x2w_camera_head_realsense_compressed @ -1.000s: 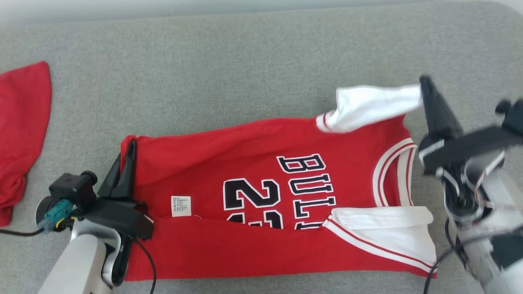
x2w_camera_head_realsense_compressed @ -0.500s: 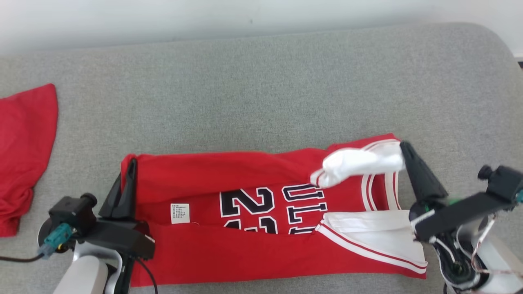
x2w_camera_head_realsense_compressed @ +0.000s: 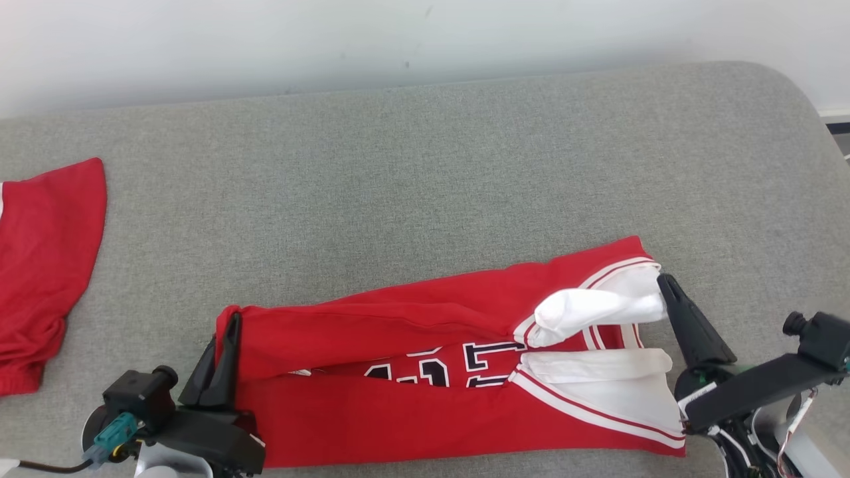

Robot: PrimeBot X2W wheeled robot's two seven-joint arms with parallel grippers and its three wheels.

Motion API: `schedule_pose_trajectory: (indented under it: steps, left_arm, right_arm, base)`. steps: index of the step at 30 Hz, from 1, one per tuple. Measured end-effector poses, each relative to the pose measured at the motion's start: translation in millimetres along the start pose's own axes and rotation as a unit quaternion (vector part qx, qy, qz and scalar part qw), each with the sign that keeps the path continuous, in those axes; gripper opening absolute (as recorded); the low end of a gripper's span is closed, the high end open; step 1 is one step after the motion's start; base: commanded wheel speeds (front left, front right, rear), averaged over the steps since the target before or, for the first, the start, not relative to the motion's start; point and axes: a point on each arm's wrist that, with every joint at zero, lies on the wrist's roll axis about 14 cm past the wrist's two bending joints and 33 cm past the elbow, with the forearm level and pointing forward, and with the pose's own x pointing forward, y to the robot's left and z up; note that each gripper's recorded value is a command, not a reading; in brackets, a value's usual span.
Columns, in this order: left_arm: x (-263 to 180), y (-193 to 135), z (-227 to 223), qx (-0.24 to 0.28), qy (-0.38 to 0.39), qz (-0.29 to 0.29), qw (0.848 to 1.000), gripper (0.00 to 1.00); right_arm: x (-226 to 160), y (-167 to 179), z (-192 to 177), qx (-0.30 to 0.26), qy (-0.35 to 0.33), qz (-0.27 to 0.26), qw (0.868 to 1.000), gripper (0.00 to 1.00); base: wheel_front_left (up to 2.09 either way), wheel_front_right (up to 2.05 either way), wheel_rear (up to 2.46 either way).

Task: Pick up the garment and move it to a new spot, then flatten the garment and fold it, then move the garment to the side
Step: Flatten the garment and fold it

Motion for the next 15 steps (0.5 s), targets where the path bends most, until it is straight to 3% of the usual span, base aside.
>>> schedule_pose_trajectory:
  steps: [8, 15]
  left_arm:
    - [-2.6, 5.0, 1.1, -0.009, -0.003, 0.013, 1.000, 0.00]
    - [-5.5, 5.2, 0.7, -0.001, -0.004, 0.015, 1.000, 0.00]
  right_arm:
    - [-10.9, -1.1, -19.3, 0.007, 0.032, -0.006, 0.999, 0.00]
    - [-18.5, -14.0, -31.9, -0.021, 0.059, -0.024, 0.998, 0.00]
  base:
    - [0.00, 0.00, 0.00]
    - [0.00, 0.00, 0.00]
